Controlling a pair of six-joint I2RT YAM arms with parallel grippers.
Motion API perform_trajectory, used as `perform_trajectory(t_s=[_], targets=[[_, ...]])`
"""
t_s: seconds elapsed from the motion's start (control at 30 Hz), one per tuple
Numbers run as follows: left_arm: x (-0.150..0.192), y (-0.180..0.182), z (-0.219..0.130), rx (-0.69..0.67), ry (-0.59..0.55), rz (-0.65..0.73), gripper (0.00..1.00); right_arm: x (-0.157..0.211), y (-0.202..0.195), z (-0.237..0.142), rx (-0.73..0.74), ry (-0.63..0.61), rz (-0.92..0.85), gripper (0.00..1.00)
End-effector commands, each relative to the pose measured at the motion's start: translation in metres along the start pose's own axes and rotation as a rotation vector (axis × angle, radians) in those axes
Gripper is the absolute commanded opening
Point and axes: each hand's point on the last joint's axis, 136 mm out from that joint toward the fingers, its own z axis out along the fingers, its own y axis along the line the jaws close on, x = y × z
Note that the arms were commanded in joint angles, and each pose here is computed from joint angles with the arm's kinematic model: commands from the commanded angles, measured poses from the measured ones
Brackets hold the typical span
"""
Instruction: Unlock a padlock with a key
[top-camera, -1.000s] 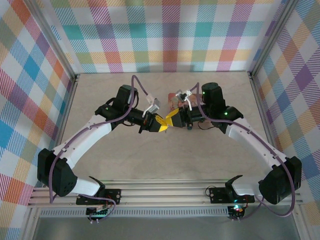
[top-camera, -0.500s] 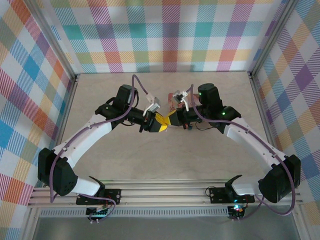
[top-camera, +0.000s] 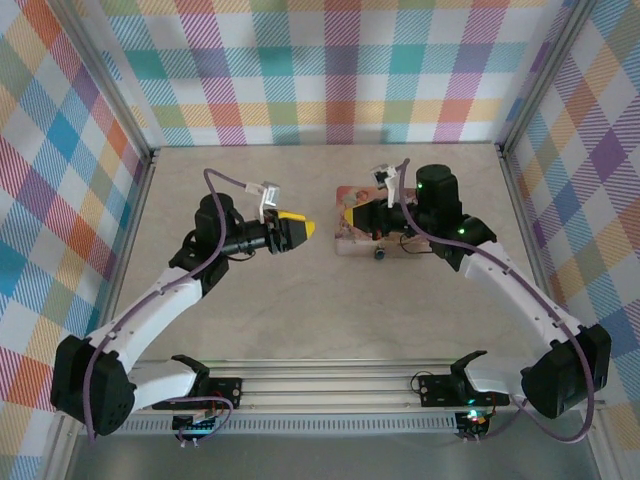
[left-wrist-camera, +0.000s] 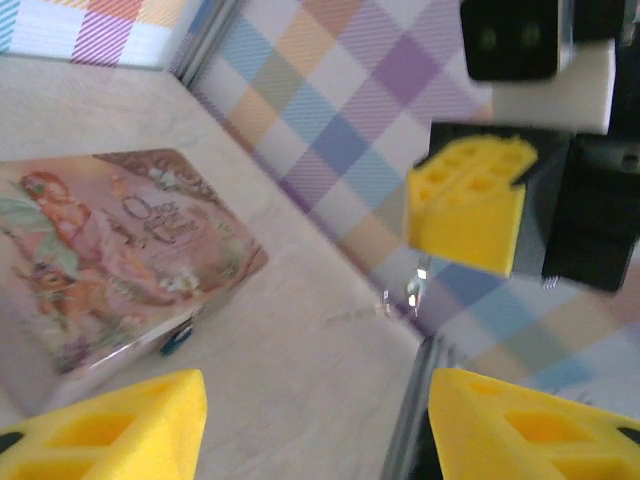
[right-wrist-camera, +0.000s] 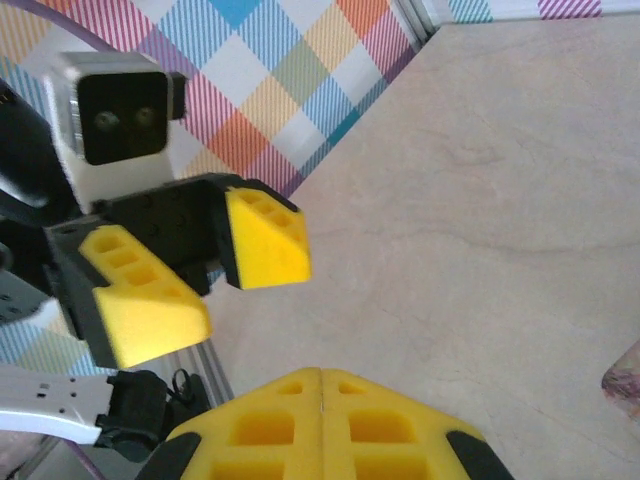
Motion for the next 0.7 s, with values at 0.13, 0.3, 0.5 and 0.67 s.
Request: perform_trajectory(t_s=[0.13,0.3,0.5,0.67], targets=[[-0.021,-0.041,0.012,0.213,-0.125,-0.108,0.59,-0.015,0.009,0.008,-0.104,-0.035,0.086,0.0],[-0.016,-0.049,0.025,0.277,-0.104,-0.133,0.57,-0.019,0.013,0.01,-0.14,-0.039,0.126,0.0],[-0.01,-0.051,0.037,0.29,-0.07,-0.126,0.49,-0.019,0.014,0.01,-0.158,-0.049,0.146,0.0],[-0.01,-0.055,0.041,0.308,-0.054,-0.123,0.46,-0.019,0.014,0.009,-0.162,-0.053,0.148,0.0]])
